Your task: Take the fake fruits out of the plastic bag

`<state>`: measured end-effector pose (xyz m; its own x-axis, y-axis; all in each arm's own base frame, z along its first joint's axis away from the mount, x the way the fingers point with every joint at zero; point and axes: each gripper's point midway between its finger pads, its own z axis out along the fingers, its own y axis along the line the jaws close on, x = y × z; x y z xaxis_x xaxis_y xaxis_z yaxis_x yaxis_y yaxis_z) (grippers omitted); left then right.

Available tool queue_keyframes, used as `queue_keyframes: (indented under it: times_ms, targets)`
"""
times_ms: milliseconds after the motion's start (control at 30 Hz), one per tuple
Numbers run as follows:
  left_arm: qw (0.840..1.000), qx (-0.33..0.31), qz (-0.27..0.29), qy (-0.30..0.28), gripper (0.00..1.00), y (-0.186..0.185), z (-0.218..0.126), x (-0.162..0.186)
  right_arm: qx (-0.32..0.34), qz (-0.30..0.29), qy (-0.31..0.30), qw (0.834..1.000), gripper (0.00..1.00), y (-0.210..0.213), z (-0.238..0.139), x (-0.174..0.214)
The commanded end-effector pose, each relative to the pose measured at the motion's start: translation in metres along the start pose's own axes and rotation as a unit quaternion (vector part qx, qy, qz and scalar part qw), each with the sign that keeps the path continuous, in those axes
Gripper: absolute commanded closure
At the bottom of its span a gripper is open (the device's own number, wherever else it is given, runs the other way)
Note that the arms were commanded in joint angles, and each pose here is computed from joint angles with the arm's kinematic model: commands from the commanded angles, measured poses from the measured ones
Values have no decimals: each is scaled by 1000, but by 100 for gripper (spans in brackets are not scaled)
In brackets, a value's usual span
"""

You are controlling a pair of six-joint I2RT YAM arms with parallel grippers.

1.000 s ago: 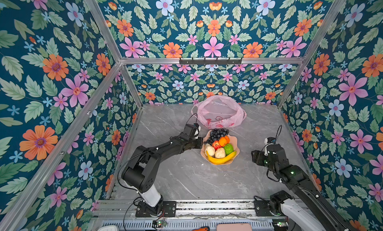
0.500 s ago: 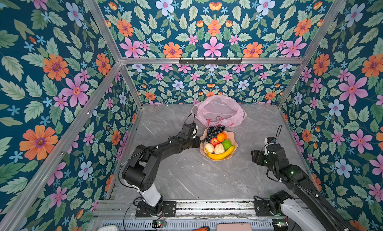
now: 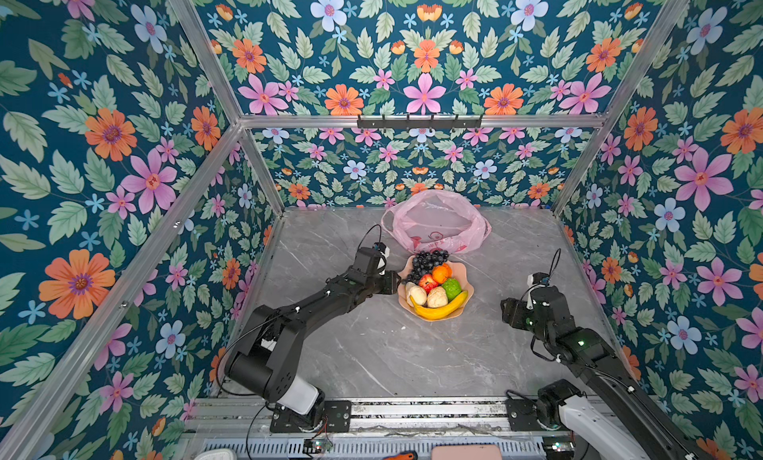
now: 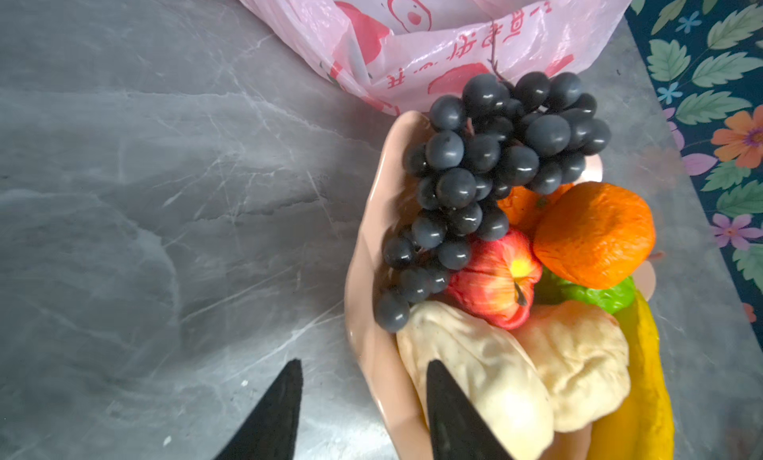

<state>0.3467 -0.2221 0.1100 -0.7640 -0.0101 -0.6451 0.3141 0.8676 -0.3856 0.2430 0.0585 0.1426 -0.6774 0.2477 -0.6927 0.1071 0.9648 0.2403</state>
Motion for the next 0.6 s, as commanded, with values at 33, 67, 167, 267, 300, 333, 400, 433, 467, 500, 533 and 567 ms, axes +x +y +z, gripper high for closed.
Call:
queue_keyframes:
  times_ms: [33, 67, 167, 267, 300, 333, 400, 433, 467, 500, 533, 567]
  targets:
    - [996, -44, -17, -79, 24, 20, -25, -20, 62, 13, -24, 998, 13, -18, -1, -15]
    - [993, -61, -19, -96, 14, 26, -33, -24, 77, 14, -28, 997, 12, -21, 0, -18]
    - [978, -144, -27, -151, 6, 55, -58, -36, 116, 13, -46, 992, 10, -32, 3, -32]
    - [942, -261, -22, -210, 3, 93, -91, -49, 169, 22, -73, 983, 4, -54, 6, -48]
    - [926, -301, -18, -229, 2, 105, -103, -52, 186, 26, -82, 979, 2, -62, 8, -51]
    - [904, -347, -16, -249, 1, 120, -115, -54, 199, 31, -94, 975, 1, -70, 11, -56]
    - [869, -409, 4, -279, 1, 143, -132, -59, 209, 31, -112, 971, 1, -78, 17, -63]
    - [853, -435, 13, -287, 1, 154, -138, -60, 212, 24, -124, 969, 1, -79, 21, -67]
    - [844, -453, 16, -287, 1, 165, -141, -60, 213, 9, -137, 967, 1, -79, 26, -71]
    - [839, -465, 16, -283, 1, 174, -142, -60, 214, -5, -148, 966, 1, -79, 30, -73]
    - [835, -472, 17, -281, 1, 184, -142, -60, 219, -20, -156, 963, 1, -81, 36, -74]
    - [833, -477, 16, -281, 1, 191, -141, -59, 223, -30, -163, 961, 1, -82, 41, -75]
